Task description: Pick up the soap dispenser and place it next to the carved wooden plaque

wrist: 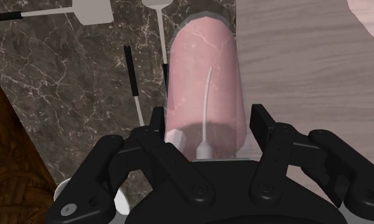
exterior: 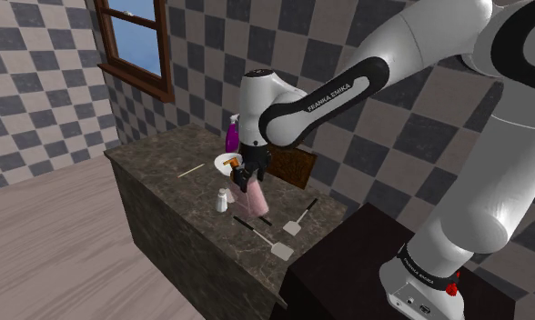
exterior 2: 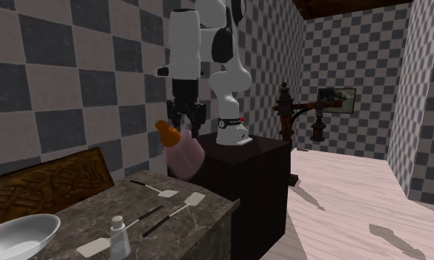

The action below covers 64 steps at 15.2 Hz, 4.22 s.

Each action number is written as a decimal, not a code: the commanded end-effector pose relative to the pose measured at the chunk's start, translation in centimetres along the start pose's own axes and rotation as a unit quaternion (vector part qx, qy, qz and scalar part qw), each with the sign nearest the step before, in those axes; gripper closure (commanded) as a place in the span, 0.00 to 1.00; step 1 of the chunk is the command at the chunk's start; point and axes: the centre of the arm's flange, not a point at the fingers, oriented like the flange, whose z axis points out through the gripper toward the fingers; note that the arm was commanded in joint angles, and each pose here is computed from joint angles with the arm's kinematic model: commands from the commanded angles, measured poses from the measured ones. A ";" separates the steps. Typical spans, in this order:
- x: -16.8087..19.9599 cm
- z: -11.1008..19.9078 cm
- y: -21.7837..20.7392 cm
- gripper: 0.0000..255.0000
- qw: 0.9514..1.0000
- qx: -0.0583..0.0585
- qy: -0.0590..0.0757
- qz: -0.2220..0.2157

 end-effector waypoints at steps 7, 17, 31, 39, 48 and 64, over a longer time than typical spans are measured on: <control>-0.2 -4.2 0.2 1.00 1.000 0.000 0.000 0.000; 1.3 -7.0 5.4 1.00 1.000 0.000 0.000 0.000; 6.9 -6.2 23.0 1.00 1.000 0.000 0.000 0.000; 9.0 -4.4 29.3 1.00 1.000 0.000 0.000 0.000; 9.2 0.4 29.1 1.00 1.000 0.000 0.000 0.000; 9.5 8.8 28.5 1.00 1.000 0.000 0.000 0.000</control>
